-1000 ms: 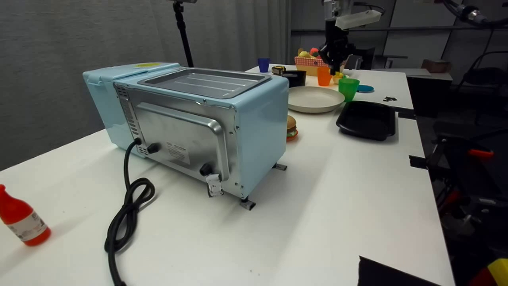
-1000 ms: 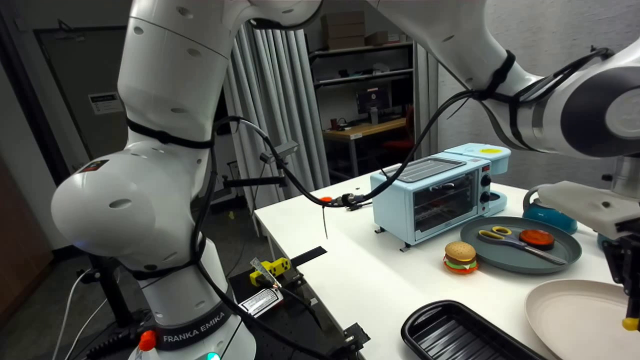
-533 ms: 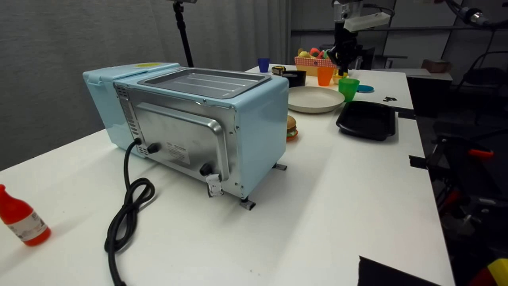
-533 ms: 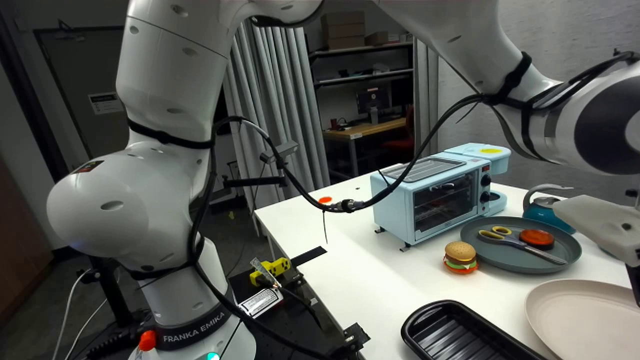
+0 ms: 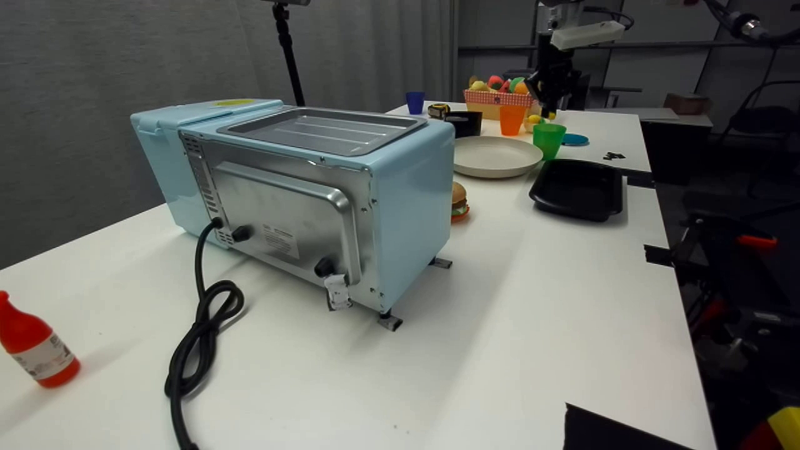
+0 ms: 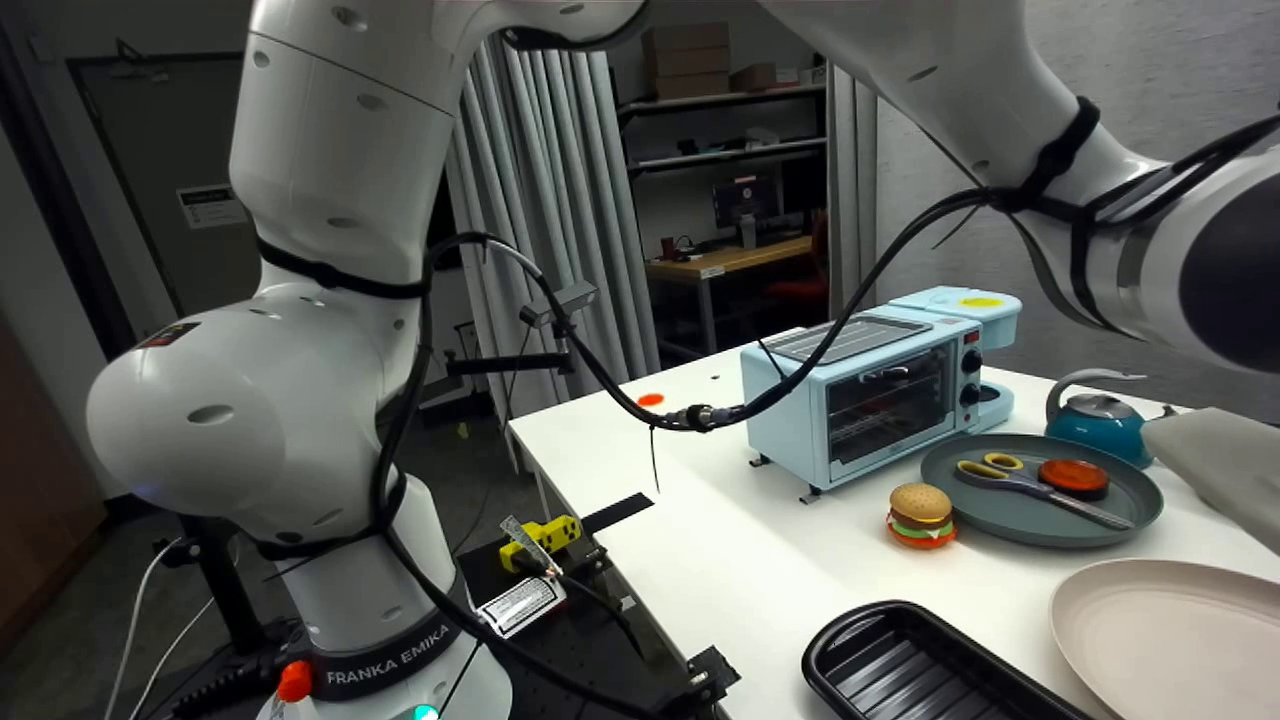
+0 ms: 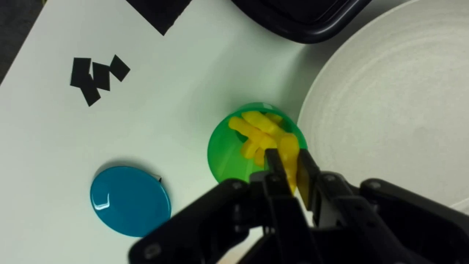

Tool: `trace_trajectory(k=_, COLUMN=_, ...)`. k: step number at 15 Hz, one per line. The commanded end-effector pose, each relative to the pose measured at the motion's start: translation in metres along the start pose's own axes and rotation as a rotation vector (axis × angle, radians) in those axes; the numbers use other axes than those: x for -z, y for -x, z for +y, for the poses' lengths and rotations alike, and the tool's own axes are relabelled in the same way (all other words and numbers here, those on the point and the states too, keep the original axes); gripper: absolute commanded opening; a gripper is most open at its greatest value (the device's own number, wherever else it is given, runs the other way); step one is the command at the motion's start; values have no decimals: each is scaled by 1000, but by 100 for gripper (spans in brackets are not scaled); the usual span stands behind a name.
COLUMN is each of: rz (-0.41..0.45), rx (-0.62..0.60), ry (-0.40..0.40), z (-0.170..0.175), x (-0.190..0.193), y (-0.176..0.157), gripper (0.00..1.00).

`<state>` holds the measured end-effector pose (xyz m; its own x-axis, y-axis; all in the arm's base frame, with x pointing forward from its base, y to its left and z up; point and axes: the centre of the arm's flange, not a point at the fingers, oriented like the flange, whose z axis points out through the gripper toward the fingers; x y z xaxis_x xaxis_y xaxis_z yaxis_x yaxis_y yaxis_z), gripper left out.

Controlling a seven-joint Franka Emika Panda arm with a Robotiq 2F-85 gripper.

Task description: Remove the chip from the plate and put it in the green cup.

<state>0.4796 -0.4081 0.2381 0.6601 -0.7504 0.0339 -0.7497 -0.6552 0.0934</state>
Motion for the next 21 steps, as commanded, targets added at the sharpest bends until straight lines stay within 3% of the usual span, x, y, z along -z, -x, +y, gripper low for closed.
trace_trajectory(k=1, rz=22, rx=-13, ry=-22, z=16, x=1, y=2, gripper=4)
trace_trajectory(k=5, rz=17, rx=-26, ry=-24, z=21, x=-1, y=0, gripper=4)
trace_trajectory(k=6, rz=16, rx=-26, ry=-23, z=20, x=-1, y=0, gripper=40)
trace_trajectory(k=7, rz=17, rx=-25, ry=-24, z=19, x=-1, y=0, gripper=41)
trace_trajectory(k=15, rz=26, rx=-12, ry=-34, z=11, x=5, y=2, gripper=98)
trace_trajectory(k=21, rz=95, rx=36, ry=-54, z=-4, x=31, y=7, gripper=100)
